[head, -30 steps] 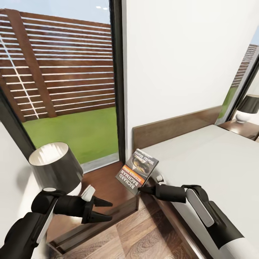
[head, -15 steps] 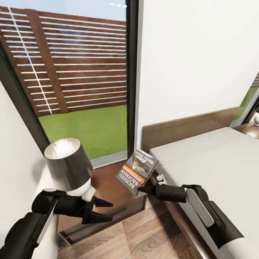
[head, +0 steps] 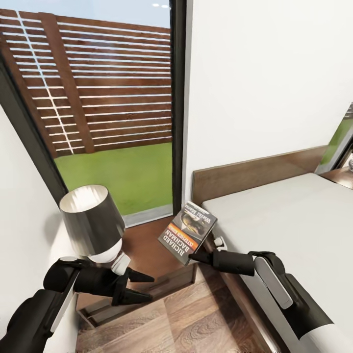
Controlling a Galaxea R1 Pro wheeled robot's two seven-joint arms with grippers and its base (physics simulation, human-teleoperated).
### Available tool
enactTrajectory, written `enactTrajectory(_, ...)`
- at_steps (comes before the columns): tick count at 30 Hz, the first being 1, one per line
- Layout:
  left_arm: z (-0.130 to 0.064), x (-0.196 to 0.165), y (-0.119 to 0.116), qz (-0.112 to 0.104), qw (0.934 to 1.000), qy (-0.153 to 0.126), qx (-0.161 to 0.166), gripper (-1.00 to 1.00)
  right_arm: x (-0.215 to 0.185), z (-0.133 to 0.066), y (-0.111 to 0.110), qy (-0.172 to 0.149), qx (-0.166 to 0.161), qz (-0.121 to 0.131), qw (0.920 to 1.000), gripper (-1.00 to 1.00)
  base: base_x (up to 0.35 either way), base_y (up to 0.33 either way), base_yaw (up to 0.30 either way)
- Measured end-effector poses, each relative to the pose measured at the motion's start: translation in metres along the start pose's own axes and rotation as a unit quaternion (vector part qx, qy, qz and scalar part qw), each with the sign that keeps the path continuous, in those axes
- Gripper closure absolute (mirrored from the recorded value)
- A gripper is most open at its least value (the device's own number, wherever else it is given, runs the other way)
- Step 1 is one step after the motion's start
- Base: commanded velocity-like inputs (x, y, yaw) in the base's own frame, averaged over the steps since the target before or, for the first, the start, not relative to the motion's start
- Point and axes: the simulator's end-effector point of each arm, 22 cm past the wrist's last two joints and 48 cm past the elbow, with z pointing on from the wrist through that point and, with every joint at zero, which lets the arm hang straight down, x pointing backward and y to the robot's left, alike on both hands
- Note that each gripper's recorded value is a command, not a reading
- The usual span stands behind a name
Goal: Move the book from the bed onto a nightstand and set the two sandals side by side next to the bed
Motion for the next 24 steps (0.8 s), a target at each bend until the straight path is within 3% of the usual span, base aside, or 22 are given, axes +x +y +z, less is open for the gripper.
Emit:
enactTrajectory(9,0.0017,0.0006,0.001,0.0,1.0,-0.001,0.002,-1.0,0.0001,-0.0007,-0.0026,-0.001,0.0,0.003,1.0,1.0,-0.042,-0.188,0.136)
enactTrajectory(24,0.0022,0.001,0.0021,-0.001,1.0,-0.001,0.003,-1.0,0.0003,0.0001,-0.0028,0.0,-0.001,0.003,1.0,1.0,-0.005,-0.03,0.075)
